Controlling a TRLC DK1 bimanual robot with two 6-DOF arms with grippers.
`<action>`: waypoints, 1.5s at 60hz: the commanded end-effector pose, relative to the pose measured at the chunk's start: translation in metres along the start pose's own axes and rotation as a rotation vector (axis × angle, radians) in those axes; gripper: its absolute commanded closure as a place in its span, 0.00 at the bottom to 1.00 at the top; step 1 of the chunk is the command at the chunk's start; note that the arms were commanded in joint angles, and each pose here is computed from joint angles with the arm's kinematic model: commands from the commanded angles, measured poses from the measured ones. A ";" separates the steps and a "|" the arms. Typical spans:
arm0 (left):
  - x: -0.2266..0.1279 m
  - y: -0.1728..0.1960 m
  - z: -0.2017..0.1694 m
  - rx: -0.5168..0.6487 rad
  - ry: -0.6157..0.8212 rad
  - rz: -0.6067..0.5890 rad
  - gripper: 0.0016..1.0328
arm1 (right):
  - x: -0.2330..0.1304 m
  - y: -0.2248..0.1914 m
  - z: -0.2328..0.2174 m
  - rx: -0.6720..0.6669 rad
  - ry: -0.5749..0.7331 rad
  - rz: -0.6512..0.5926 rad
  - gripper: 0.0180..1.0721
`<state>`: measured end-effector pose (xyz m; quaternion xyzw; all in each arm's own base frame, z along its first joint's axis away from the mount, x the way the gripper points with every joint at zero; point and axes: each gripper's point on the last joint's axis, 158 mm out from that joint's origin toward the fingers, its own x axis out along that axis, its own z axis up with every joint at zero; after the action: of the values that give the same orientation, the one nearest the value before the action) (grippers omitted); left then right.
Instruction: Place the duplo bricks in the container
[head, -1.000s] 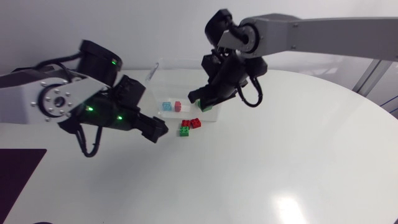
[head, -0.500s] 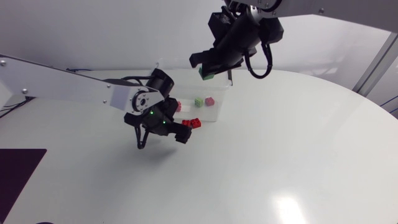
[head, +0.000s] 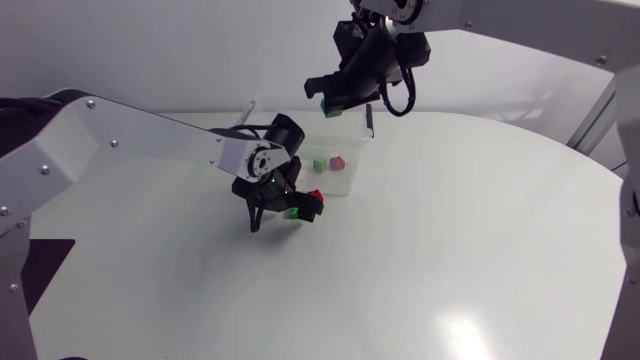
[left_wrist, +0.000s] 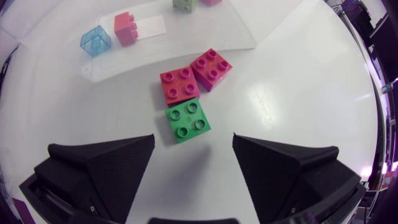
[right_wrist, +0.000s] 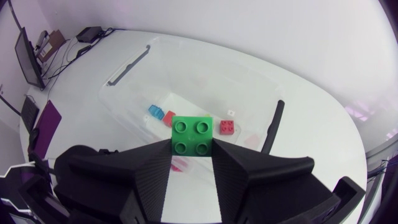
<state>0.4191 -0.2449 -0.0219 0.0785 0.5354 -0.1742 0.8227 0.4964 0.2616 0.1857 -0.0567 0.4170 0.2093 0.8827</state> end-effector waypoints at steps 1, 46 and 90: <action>0.007 -0.003 0.006 -0.029 -0.006 0.005 0.33 | 0.018 -0.016 0.008 0.042 -0.016 -0.023 0.70; 0.017 -0.002 0.000 -0.052 0.015 0.024 0.53 | 0.030 -0.045 -0.021 0.020 0.027 -0.060 0.09; 0.019 -0.014 0.011 -0.106 0.116 0.028 0.38 | -0.006 -0.056 -0.049 0.014 0.015 -0.055 0.09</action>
<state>0.4289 -0.2654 -0.0238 0.0664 0.5736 -0.1479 0.8030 0.4861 0.2047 0.1459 -0.0635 0.4326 0.1808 0.8810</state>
